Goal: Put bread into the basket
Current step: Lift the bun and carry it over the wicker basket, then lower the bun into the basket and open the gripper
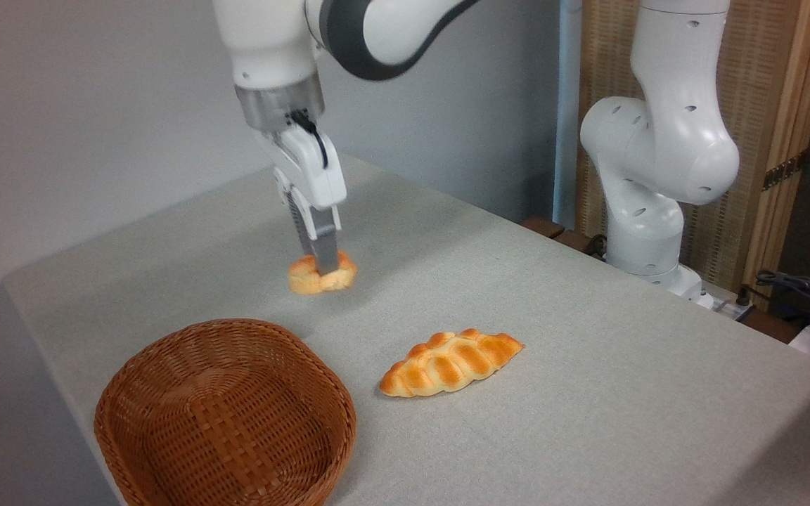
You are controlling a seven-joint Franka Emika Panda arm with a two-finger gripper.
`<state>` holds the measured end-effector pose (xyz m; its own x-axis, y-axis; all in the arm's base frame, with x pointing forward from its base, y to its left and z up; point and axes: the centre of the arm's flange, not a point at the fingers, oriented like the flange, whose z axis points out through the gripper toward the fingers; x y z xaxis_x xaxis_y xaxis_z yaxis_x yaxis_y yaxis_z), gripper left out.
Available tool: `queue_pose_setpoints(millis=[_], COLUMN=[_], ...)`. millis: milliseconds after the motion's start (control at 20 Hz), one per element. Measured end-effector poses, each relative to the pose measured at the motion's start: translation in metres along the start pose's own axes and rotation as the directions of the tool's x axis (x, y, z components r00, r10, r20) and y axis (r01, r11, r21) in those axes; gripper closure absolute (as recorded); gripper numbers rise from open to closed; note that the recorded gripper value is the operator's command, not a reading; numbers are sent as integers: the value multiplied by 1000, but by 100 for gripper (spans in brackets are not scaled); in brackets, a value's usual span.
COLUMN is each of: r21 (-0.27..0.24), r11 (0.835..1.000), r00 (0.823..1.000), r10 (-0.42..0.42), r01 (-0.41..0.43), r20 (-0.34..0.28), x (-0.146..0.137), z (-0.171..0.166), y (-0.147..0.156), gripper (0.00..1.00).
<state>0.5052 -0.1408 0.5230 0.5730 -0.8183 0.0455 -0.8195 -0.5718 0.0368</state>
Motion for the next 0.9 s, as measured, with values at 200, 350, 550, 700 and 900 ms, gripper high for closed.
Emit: queue_pose_setpoints(millis=[200, 350, 550, 700, 900], r21=[38, 70, 111, 109, 100], r11=[998, 994, 989, 990, 993], r00=[997, 993, 987, 988, 991], r10=[-46, -74, -78, -77, -44], r01=[48, 81, 94, 92, 57], r20=[-55, -91, -137, -135, -125], x=[0, 5, 28, 40, 56], z=[-29, -34, -18, 8, 34], y=[-36, -65, -95, -107, -107], gripper=[71, 70, 46, 27, 10])
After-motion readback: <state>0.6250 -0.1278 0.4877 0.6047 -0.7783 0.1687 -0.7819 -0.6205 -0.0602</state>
